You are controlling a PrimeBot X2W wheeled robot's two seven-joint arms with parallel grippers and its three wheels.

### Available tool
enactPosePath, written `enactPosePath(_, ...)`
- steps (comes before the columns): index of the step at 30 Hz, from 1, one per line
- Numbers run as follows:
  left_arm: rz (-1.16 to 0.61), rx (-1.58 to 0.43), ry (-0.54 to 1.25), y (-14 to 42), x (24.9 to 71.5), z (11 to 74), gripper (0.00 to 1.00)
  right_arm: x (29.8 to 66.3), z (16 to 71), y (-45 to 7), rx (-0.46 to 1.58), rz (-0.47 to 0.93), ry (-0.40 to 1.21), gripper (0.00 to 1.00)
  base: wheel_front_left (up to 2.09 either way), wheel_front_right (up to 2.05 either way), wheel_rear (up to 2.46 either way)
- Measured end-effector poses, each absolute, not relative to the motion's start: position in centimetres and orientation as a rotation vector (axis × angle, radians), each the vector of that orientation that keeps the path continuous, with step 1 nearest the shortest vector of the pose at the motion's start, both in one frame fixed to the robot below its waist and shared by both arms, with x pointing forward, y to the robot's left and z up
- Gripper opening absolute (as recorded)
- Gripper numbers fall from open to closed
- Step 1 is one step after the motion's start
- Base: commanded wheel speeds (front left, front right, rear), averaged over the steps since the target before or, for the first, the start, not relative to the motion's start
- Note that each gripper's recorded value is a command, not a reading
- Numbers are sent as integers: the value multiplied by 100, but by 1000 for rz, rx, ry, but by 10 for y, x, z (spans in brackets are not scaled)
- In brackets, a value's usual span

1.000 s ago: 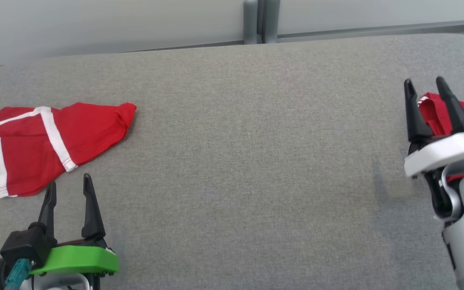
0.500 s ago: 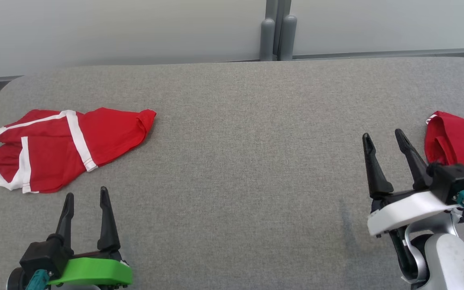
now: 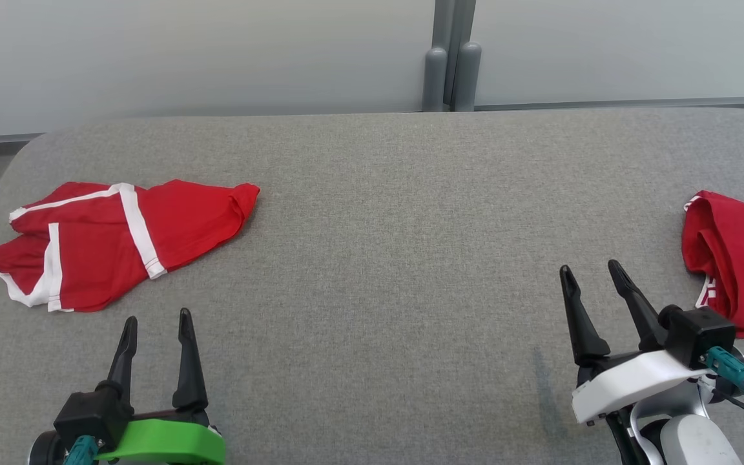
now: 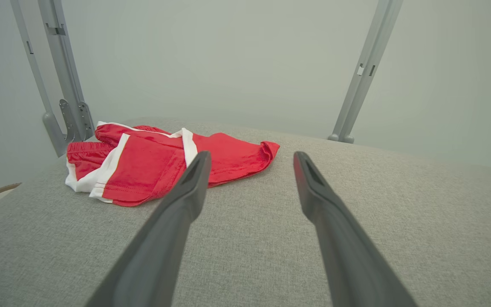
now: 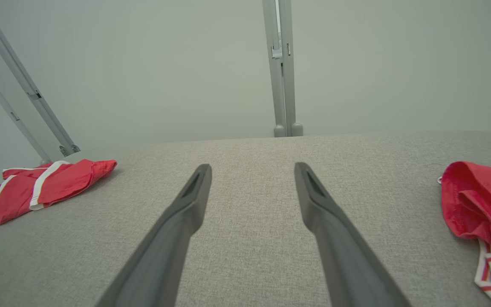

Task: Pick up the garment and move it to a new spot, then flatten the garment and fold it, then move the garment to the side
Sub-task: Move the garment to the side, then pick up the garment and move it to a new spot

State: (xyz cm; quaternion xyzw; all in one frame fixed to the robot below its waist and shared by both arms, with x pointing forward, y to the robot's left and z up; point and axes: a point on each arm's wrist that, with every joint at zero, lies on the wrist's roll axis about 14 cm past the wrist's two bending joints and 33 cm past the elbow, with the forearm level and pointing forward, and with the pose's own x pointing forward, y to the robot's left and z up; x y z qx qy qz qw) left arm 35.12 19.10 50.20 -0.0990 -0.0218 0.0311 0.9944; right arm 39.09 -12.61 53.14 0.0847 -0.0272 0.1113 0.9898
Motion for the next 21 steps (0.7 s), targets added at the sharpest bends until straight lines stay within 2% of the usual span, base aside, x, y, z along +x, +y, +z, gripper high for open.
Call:
enactPosePath(13, 46, -203, -50, 187, 349, 502, 100, 389, 530, -119, 185, 242, -52, 100, 0, 0, 0)
enactPosePath(21, 101, -196, -59, 205, 336, 504, 100, 393, 532, -99, 190, 301, -57, 100, 0, 0, 0)
